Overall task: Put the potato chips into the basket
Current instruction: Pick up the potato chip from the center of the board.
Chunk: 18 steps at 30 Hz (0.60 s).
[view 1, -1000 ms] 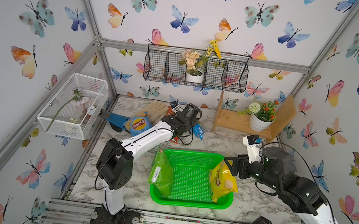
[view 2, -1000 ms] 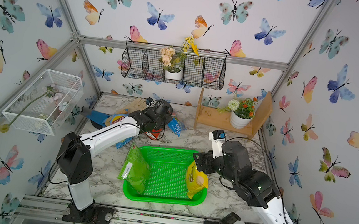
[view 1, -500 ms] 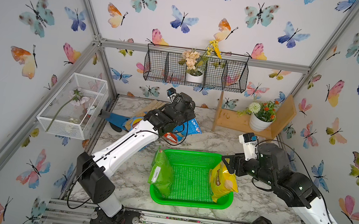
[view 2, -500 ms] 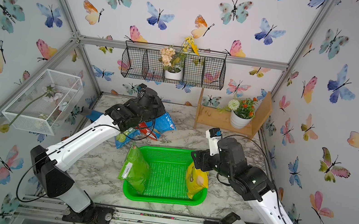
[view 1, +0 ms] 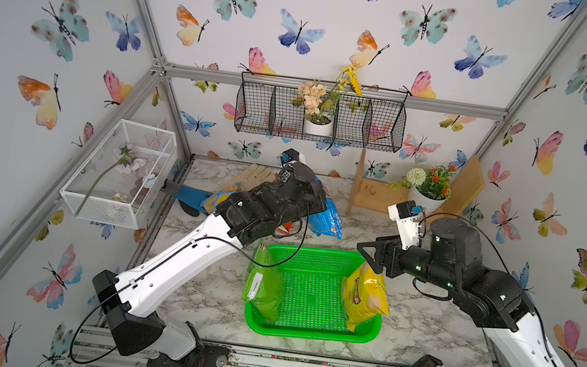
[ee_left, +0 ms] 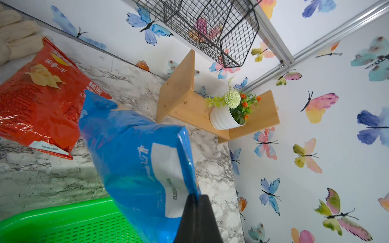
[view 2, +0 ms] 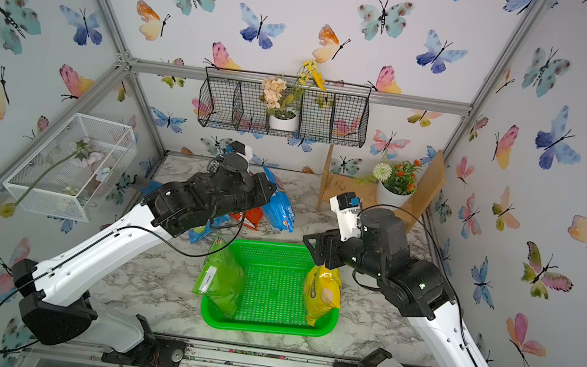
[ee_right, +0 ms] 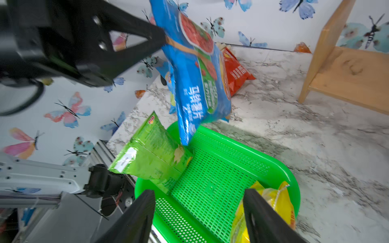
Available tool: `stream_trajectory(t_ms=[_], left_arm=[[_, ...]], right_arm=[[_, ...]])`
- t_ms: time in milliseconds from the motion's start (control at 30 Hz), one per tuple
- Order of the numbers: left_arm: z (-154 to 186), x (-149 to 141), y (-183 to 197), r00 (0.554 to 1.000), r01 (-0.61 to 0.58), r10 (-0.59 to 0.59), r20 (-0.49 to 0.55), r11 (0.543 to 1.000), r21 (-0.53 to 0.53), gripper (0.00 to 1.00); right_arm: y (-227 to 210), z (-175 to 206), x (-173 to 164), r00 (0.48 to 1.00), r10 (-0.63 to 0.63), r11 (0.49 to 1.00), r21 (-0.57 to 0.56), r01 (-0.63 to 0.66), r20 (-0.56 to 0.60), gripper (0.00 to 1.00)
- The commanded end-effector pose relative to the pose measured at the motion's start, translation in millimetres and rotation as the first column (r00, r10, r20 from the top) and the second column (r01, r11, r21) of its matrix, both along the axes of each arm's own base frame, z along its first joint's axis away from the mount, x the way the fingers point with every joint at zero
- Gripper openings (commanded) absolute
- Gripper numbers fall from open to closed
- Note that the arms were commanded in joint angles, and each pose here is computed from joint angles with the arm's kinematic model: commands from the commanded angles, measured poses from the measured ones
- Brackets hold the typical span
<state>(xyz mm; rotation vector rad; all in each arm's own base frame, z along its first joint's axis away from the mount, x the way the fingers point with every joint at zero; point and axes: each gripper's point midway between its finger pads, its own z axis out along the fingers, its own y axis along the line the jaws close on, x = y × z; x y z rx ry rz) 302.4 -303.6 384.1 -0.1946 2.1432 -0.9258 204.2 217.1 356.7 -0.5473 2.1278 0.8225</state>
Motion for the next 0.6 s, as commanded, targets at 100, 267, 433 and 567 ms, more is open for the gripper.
stream_trajectory(t_ms=[100, 267, 433, 567], left_arm=[[12.8, -31.0, -8.4, 0.998, 0.054, -0.054, 0.029, 0.999, 0.007, 0.0], [11.8, -45.7, -18.4, 0.996, 0.084, -0.084, 0.026, 0.996, -0.007, 0.0], [12.3, -55.2, -25.1, 0.995, 0.101, -0.101, 0.028, 0.995, -0.012, 0.0], [11.0, -59.8, -28.9, 0.994, 0.107, -0.106, 0.027, 0.994, -0.016, 0.0]], right_arm=[[19.3, 14.7, -15.5, 0.99, 0.127, 0.991, 0.059, -0.123, -0.064, 0.66], [22.3, 3.1, -18.5, 0.983, 0.148, 0.989, 0.043, -0.144, -0.109, 0.64], [24.7, -9.2, -23.2, 0.973, 0.173, 0.985, 0.031, -0.17, -0.155, 0.62], [22.4, -17.9, -23.0, 0.97, 0.164, 0.986, 0.0, -0.167, -0.178, 0.6]])
